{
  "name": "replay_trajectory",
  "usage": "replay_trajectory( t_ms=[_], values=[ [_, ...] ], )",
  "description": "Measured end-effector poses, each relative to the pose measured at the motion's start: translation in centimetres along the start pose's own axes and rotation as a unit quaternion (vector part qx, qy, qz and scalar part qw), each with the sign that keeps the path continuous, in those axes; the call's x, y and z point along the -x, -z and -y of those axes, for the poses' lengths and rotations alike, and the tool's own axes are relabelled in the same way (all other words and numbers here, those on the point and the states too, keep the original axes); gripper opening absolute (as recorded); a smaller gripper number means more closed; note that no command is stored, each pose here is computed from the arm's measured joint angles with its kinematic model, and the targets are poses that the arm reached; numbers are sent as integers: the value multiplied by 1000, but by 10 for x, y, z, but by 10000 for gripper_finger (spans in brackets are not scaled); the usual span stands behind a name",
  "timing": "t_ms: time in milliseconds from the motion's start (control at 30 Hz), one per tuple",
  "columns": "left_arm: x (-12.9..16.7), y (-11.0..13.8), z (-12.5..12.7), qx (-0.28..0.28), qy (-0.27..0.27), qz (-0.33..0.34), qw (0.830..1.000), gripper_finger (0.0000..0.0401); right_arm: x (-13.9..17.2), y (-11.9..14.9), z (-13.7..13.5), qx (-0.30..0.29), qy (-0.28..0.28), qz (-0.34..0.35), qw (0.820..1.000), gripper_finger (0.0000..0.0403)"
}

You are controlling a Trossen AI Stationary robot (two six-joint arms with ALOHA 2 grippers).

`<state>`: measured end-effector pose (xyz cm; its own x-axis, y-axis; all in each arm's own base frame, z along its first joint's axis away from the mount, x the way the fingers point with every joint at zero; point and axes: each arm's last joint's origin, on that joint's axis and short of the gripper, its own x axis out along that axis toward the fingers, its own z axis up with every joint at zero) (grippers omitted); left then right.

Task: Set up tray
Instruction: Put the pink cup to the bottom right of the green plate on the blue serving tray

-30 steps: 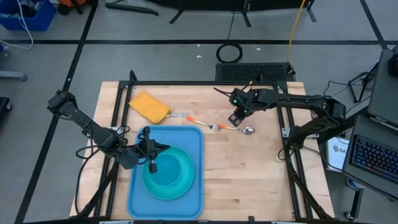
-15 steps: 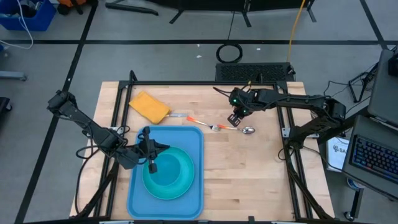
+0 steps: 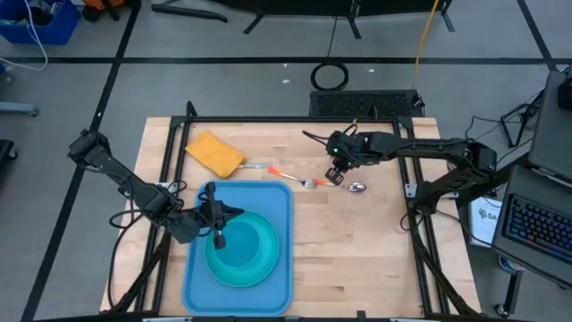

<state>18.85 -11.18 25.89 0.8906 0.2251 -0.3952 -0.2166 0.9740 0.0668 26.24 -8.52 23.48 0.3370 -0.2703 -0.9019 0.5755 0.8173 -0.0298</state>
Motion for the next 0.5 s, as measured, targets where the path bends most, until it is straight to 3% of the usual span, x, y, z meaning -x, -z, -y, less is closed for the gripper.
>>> replay_trajectory(
  t_ms=[233,500],
  values=[
    [0,0,0,2,0,0,1000,6,19,2,-15,36,-1,51,998,0],
    [0,1,0,0,-3,-4,1000,6,59,13,-37,101,-73,124,985,0]
  ],
)
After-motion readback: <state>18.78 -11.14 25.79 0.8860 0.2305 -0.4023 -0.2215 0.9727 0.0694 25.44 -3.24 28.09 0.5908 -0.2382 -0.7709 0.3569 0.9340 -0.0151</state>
